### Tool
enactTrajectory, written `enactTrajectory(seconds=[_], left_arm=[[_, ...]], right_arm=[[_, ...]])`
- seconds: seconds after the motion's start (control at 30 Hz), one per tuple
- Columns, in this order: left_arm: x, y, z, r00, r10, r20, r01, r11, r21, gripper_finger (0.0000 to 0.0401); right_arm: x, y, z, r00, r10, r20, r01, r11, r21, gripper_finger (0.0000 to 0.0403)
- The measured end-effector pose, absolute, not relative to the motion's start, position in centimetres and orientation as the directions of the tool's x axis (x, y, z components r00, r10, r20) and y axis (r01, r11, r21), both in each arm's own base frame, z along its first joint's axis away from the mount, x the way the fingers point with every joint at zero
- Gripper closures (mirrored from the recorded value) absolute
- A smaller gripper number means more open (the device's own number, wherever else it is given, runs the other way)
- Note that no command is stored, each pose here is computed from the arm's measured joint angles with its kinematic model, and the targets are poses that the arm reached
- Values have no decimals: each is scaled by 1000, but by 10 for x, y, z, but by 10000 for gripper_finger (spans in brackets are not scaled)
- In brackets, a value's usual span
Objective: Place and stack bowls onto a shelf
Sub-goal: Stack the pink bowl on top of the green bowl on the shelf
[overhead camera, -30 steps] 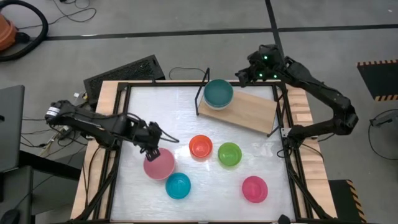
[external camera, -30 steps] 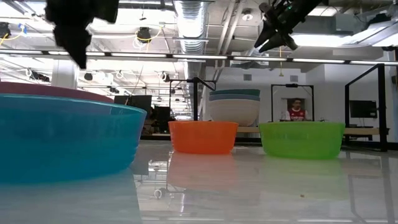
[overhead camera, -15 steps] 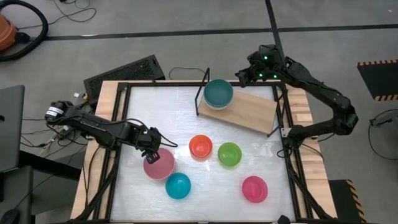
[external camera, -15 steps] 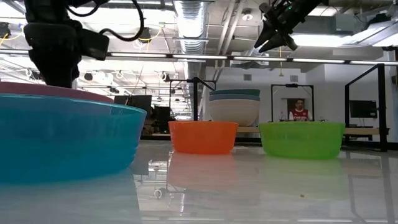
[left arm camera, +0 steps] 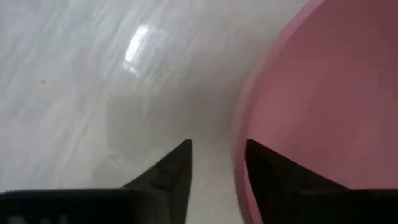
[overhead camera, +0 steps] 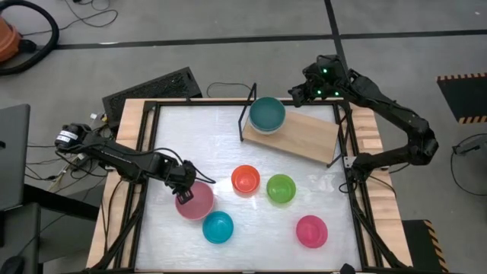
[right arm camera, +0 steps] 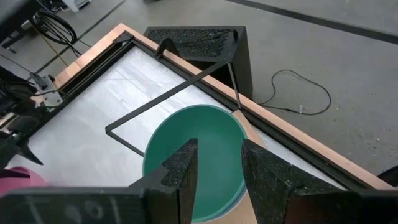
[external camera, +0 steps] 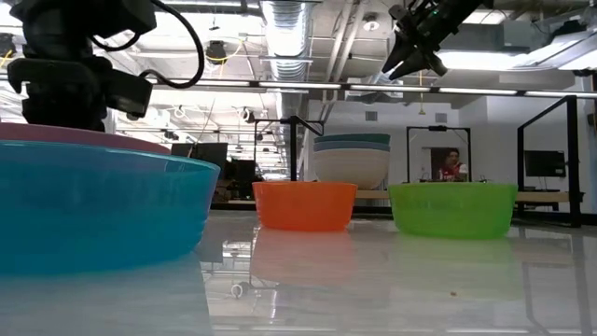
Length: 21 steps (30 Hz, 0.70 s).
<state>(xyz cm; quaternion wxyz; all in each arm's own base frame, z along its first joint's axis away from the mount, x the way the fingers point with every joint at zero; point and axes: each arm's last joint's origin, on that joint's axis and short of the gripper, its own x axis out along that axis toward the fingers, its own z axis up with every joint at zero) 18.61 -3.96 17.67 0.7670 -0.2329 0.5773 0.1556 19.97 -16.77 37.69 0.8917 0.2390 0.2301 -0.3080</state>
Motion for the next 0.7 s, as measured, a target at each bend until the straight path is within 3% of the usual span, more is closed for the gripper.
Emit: enactTrajectory(seconds=[0.2, 0.7], left_arm=[[187, -40, 177, 290, -30, -957, -501, 847, -178, 390], [190, -36, 182, 318, 44, -947, -596, 786, -164, 401]], right_arm=[[199, -167, 375, 697, -432, -572, 663, 692, 285, 255], [198, -167, 374, 692, -427, -582, 666, 690, 285, 255]])
